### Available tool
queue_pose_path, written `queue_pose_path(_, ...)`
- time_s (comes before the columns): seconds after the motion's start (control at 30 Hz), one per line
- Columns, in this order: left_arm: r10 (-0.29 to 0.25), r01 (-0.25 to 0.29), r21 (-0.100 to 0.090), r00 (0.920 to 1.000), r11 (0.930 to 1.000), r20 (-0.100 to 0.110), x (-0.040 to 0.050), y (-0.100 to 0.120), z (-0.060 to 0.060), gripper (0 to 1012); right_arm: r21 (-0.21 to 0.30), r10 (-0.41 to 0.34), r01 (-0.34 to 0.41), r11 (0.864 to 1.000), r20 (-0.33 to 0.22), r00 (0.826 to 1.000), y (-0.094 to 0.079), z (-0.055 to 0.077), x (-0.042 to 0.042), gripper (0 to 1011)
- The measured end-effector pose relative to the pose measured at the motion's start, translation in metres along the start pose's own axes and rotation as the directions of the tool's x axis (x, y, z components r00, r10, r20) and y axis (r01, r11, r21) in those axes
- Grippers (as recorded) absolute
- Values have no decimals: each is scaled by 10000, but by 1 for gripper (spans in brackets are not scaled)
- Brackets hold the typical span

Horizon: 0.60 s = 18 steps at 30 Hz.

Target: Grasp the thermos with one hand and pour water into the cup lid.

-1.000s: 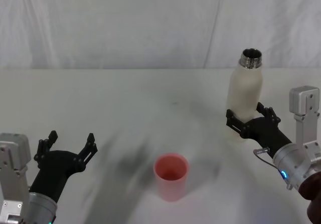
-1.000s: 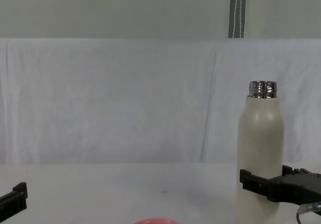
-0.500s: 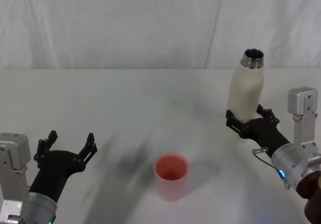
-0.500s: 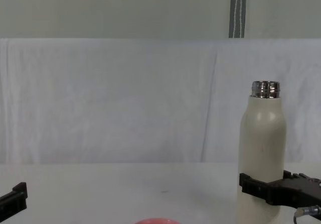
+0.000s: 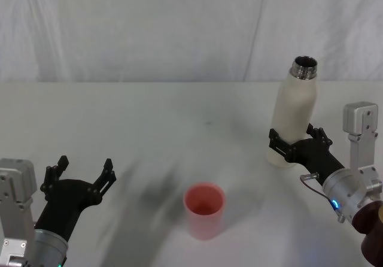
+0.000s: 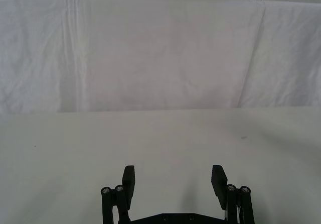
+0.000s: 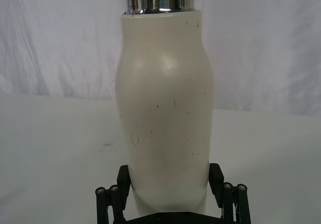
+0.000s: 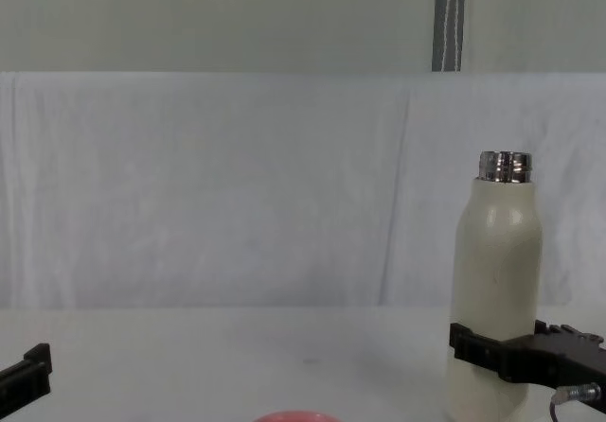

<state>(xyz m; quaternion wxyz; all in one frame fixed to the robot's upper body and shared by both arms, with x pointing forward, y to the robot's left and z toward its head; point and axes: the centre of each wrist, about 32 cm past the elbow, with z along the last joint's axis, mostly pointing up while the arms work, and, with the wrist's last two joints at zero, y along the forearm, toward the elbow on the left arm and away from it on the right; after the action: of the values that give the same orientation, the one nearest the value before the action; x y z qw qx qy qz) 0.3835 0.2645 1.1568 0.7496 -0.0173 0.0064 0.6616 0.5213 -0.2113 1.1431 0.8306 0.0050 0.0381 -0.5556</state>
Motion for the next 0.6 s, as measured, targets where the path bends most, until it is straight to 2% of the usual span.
queue_pose_path(0.6,-1,1,-1,10000,10000,-1,0,0,0,1001,25,117,-117,9999,-4,9999,71,1,0,1000)
